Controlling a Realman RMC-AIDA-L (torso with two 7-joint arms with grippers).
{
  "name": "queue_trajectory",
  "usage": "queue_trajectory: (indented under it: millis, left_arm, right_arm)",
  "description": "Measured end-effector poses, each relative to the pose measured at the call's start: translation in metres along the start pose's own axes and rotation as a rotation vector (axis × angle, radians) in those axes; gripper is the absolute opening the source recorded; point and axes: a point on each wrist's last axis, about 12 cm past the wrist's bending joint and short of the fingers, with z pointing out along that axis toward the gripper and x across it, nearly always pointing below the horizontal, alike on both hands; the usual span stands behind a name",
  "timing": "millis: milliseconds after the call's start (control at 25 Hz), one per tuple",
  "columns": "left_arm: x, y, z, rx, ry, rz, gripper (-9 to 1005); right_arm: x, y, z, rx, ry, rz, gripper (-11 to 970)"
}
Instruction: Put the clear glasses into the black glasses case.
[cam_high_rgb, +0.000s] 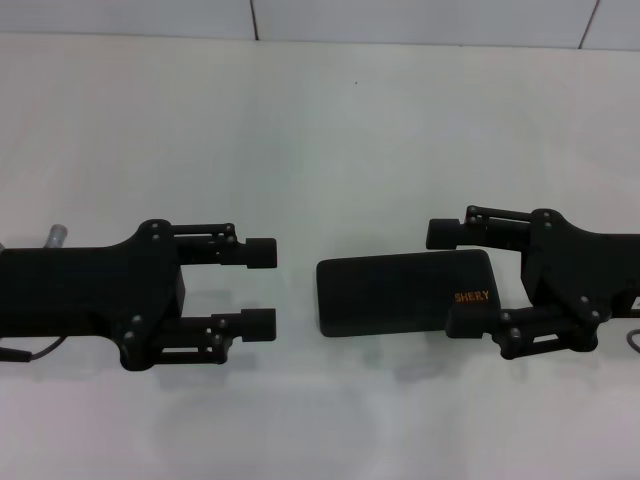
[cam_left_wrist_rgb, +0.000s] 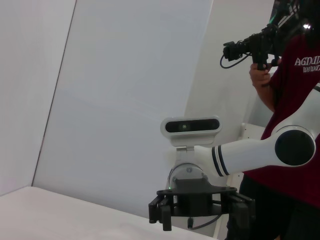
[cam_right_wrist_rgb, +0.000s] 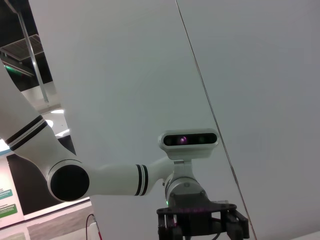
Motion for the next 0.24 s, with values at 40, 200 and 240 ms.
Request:
queue_trajectory:
  millis: [40,200,240]
  left_arm:
    - [0.0000,0.0000,0.0000,0.000,0.000,0.000,648]
    - [0.0000,0.0000,0.0002,0.000,-0.001,0.001,648]
    - [0.0000,-0.0001,0.0004,0.000,-0.003,0.004,648]
  right_arm:
    - [0.0000,0.0000,0.0000,0.000,0.000,0.000,857]
    - [0.0004,0.0002,-0.0003,0.002,0.000,0.001,857]
    - [0.0006,0.0003,-0.0005,0.003,0.000,0.002,857]
